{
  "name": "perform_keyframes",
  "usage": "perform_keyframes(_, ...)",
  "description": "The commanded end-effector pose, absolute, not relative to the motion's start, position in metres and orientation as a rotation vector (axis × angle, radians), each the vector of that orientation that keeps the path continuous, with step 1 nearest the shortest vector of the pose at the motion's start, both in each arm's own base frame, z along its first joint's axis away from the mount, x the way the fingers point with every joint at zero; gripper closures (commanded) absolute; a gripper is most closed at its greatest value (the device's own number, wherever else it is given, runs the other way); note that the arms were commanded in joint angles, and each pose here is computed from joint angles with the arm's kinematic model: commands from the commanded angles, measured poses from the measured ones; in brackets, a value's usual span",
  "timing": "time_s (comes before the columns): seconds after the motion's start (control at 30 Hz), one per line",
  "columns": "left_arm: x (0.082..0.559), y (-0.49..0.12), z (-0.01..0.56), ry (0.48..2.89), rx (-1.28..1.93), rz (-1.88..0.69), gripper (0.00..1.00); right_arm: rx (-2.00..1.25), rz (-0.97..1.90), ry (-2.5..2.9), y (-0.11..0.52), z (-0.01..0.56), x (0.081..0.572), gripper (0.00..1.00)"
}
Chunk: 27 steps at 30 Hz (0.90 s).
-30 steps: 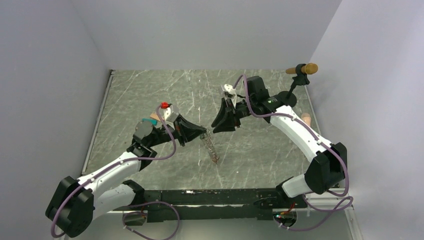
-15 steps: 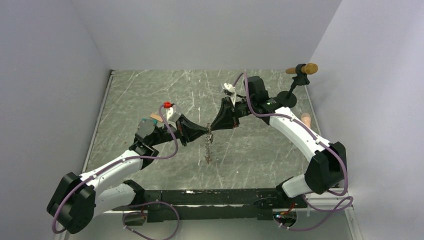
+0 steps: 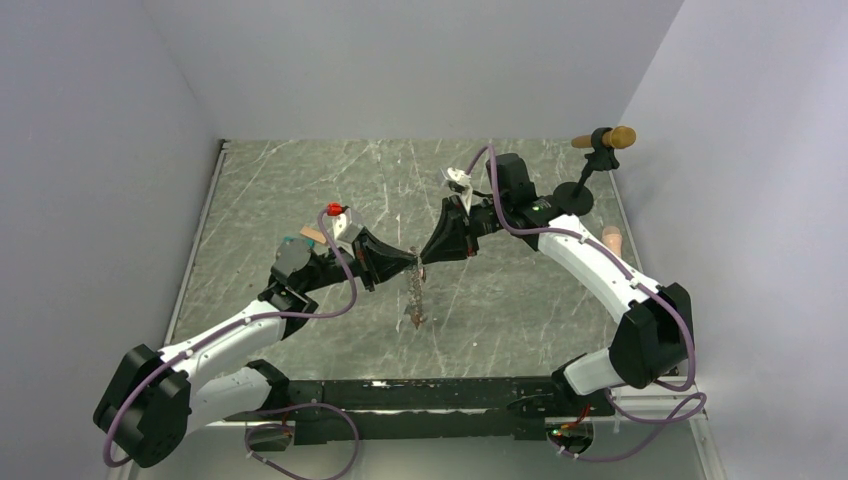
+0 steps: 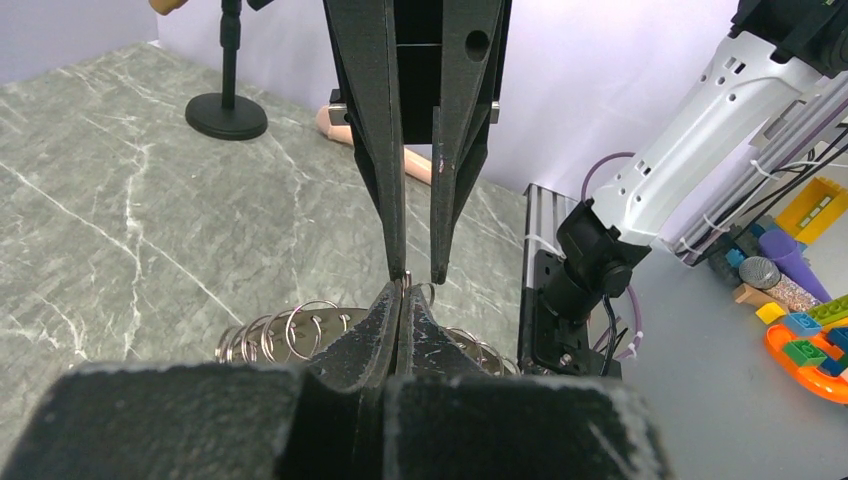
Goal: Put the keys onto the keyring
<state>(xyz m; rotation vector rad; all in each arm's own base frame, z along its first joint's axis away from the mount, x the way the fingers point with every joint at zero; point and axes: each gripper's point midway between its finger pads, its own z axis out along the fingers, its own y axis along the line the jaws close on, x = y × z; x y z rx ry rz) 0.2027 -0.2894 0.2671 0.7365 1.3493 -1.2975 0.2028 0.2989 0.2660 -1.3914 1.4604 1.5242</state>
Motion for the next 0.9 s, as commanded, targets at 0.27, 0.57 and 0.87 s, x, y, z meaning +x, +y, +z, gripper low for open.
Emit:
perform_keyframes(0.27,0.202,-0.287,0.314,1.18,0.718,-1.274,1.0,-1.424,1.542,1.379,0.299,0.278,0.193,0.83)
perform_keyframes(0.57,0.203,-0.286,0.314,1.186,0.707,-1.269,1.0,-1.437,1.532,1.381,0.302,0.276,0.191,0.97)
perform_keyframes(0.87,0.198,-0.291,0.31,1.231,0.76,-1.308,0.67,-1.587,1.361,1.302,0.294,0.269,0.191,1.0)
